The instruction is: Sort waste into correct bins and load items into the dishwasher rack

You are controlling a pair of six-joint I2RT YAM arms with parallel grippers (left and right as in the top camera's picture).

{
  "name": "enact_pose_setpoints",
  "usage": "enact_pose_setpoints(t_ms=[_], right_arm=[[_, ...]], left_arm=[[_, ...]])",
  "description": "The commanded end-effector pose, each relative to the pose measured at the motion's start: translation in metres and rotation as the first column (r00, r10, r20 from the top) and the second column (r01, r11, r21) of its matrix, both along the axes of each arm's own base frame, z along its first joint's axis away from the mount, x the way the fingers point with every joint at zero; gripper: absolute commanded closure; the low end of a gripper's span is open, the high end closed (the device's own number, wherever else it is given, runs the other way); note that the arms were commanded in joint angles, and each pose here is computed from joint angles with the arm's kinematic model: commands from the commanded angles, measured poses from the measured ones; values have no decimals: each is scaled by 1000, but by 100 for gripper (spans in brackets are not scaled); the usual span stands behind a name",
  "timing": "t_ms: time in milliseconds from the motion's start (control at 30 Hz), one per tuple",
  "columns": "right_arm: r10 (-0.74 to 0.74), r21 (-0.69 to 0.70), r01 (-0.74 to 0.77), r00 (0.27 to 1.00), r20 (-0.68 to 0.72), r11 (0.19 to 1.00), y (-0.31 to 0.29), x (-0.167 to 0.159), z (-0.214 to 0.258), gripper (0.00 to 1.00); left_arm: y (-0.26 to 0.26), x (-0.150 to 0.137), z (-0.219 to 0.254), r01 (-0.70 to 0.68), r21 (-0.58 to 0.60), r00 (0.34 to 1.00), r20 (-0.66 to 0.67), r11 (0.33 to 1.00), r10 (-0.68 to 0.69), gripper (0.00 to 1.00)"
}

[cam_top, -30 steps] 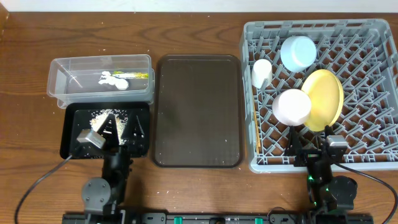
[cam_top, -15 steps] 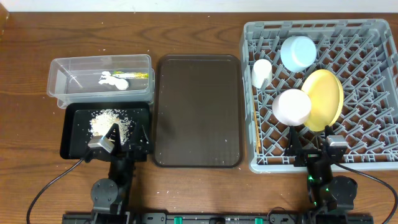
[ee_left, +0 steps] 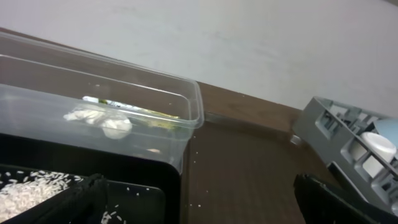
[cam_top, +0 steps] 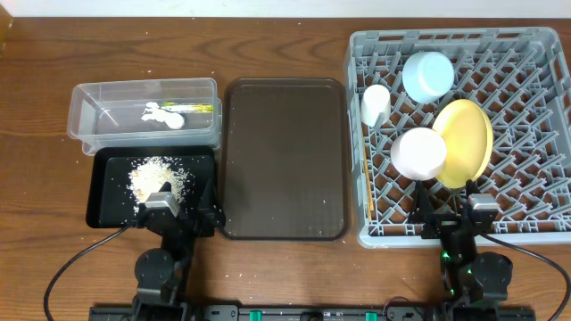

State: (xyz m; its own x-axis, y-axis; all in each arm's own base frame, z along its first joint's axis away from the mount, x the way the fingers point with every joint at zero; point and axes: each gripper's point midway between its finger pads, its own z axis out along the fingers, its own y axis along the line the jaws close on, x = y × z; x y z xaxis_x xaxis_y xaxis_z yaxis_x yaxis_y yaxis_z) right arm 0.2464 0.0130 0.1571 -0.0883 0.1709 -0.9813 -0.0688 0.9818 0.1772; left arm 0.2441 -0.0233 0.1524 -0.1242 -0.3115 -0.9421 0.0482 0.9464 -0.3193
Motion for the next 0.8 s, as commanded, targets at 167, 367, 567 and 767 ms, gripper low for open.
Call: enact_pose_setpoints(t_ms=[167, 367, 567, 767], right_arm=[[-11, -15, 11, 1000, -5, 1000, -3, 0, -2, 1], [-11, -15, 11, 1000, -5, 1000, -3, 0, -2, 1], [-11, -15, 11, 1000, -5, 1000, -3, 0, -2, 1], [-11, -15, 11, 1000, -5, 1000, -3, 0, -2, 1]], left_arm=[[-13, -3, -16, 56, 39, 997, -49, 998, -54, 2], [-51, -12, -16, 212, 39, 976, -48, 976, -210, 2], [-90, -28, -16, 378, 39, 925, -49, 925, -376, 2], [-94, -31, -16, 397, 39, 917, -48, 917, -395, 2]])
